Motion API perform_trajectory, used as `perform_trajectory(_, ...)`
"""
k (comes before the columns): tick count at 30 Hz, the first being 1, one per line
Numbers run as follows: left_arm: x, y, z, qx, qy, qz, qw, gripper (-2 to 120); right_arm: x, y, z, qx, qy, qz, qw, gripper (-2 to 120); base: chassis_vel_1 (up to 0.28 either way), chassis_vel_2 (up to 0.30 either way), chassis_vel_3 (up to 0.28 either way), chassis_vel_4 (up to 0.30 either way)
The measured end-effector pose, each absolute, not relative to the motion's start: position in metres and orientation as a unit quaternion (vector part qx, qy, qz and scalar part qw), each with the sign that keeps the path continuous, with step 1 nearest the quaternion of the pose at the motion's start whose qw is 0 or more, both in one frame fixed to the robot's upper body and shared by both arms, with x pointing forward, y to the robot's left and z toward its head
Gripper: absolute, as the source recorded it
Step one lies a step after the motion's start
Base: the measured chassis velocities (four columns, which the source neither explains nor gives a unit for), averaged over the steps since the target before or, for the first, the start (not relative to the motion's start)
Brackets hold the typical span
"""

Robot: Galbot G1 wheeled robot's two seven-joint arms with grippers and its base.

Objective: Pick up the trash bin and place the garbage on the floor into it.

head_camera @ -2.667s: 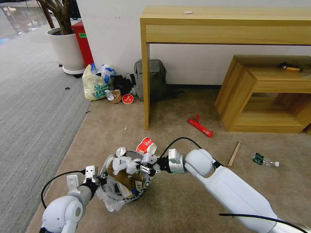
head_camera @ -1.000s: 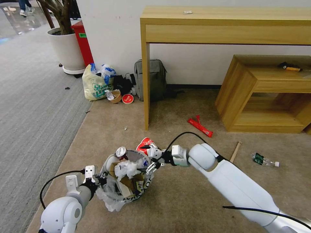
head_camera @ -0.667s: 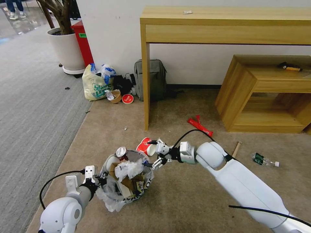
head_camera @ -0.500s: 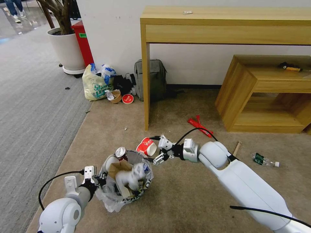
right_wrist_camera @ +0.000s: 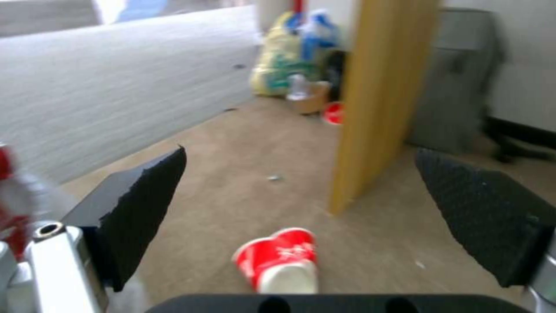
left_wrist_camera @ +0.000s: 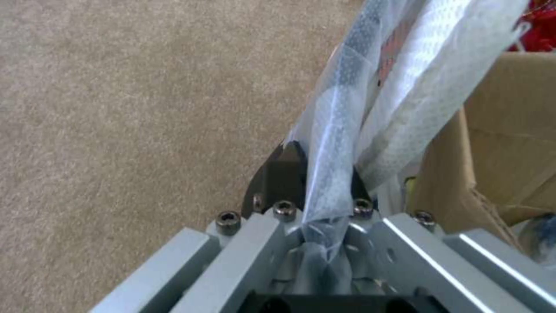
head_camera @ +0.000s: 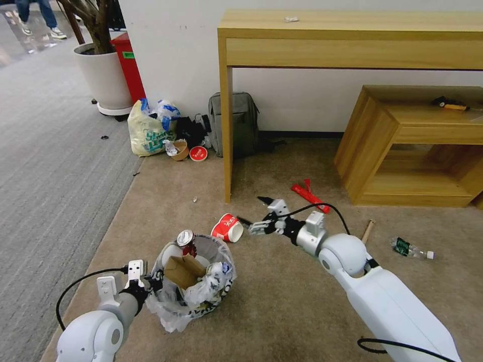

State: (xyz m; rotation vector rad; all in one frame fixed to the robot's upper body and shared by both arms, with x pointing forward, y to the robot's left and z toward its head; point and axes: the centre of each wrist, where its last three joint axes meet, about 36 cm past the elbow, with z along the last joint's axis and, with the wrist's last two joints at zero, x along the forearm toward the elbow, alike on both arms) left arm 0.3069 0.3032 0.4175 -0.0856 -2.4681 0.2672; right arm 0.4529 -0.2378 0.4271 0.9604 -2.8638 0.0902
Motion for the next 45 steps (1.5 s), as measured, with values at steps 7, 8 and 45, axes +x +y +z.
perform_trajectory(7,0.304,0.303,0.418,-0.034,-0.940,0.101,0.323,0,0.426,-0.269,0.415,0.247,-0.967,0.020,0.065,100,0.000,0.000,0.000,0.000)
perform_trajectory(8,0.303,0.303,0.418,-0.035,-0.940,0.101,0.323,0,0.417,-0.277,0.409,0.232,-0.970,0.021,0.067,100,0.000,0.000,0.000,0.000)
perform_trajectory(45,0.301,0.303,0.418,-0.037,-0.942,0.100,0.318,0,0.403,-0.268,0.394,0.217,-0.974,0.011,0.061,100,-0.020,0.015,0.015,-0.014)
